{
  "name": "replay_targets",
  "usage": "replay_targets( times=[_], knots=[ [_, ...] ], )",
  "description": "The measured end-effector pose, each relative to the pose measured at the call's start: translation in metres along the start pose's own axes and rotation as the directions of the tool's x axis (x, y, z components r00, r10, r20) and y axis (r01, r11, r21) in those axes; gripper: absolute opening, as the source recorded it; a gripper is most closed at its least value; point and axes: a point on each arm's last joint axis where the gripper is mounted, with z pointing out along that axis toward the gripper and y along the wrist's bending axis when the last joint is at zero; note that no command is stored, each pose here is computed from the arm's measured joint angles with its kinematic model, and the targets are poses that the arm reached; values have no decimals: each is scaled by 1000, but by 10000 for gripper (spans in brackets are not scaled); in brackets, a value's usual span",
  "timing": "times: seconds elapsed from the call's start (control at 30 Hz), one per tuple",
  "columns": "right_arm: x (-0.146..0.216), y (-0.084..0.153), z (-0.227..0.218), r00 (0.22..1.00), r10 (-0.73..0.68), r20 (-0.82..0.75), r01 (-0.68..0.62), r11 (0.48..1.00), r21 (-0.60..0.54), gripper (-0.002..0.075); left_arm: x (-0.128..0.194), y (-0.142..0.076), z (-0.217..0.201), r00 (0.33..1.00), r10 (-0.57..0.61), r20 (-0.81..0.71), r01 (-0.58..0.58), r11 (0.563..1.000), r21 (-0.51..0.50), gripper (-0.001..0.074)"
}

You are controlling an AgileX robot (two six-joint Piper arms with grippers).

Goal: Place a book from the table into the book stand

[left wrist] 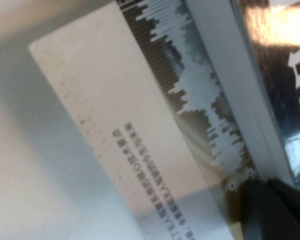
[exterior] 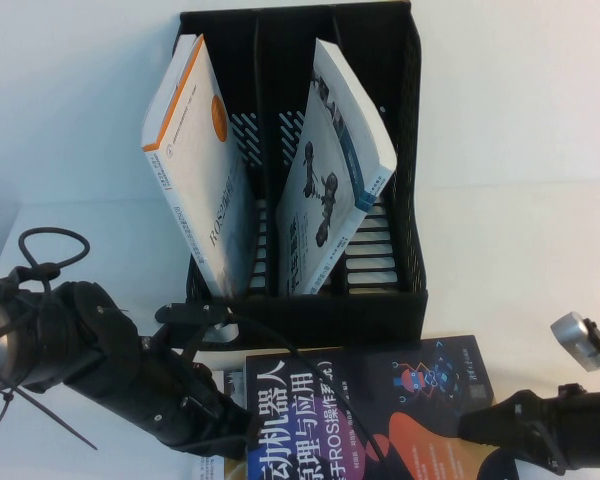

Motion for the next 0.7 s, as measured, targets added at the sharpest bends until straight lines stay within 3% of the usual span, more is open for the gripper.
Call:
replay_targets(
  times=[0.13, 0.27, 0.7],
  knots=[
    [0, 0, 0, 1000, -14, -2, 14, 1000, -6, 370, 0, 0, 0, 1000, -1, 1, 1, 1000, 0, -4],
    [1, 1, 1, 1000, -26, -4, 26, 999, -30, 286, 0, 1, 0, 1000, 6, 0, -6, 1000, -2, -4],
    [0, 6, 0, 998, -65, 6, 66, 993, -98, 256, 0, 3, -1, 999, 39, 2, -39, 999, -15, -4]
  ],
)
